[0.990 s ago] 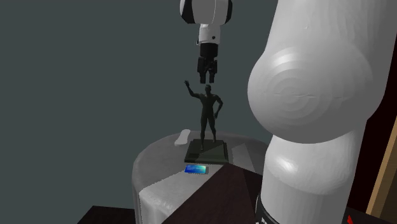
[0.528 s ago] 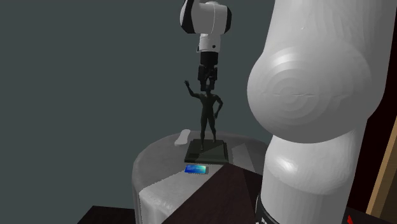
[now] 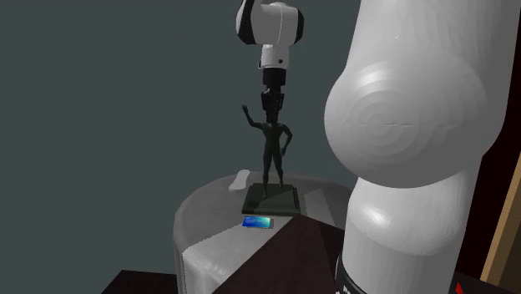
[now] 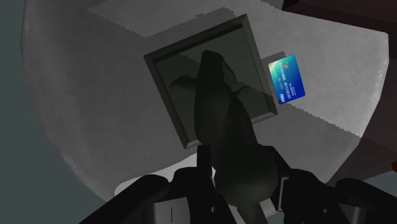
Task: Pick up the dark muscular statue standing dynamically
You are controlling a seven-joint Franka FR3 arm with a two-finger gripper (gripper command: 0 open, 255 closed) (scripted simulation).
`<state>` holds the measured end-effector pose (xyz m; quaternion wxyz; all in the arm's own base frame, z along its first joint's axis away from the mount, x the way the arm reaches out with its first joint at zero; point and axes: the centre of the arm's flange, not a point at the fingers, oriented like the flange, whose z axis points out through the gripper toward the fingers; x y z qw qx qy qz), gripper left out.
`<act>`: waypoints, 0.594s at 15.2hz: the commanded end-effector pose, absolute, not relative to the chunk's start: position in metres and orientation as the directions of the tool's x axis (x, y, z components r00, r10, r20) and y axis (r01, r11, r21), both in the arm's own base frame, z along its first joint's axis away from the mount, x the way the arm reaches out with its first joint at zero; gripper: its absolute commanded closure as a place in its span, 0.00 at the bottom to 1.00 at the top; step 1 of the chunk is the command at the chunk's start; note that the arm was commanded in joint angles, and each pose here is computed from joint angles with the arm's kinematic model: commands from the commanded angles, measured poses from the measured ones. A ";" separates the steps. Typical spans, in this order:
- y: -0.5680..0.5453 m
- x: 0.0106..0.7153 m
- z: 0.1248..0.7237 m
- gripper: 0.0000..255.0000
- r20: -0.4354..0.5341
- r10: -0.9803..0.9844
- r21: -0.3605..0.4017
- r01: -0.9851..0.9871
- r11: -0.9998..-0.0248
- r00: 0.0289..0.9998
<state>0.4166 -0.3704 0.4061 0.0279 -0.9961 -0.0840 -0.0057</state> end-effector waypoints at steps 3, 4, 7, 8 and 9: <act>-0.371 0.416 0.410 1.00 0.015 0.166 -0.056 0.167 -0.984 0.986; -0.371 0.416 0.415 1.00 0.015 0.166 -0.056 0.167 -0.984 0.986; -0.371 0.416 0.431 1.00 0.015 0.166 -0.056 0.167 -0.984 0.986; -0.371 0.416 0.437 1.00 0.015 0.166 -0.056 0.167 -0.984 0.986; -0.371 0.416 0.442 1.00 0.015 0.166 -0.056 0.167 -0.984 0.986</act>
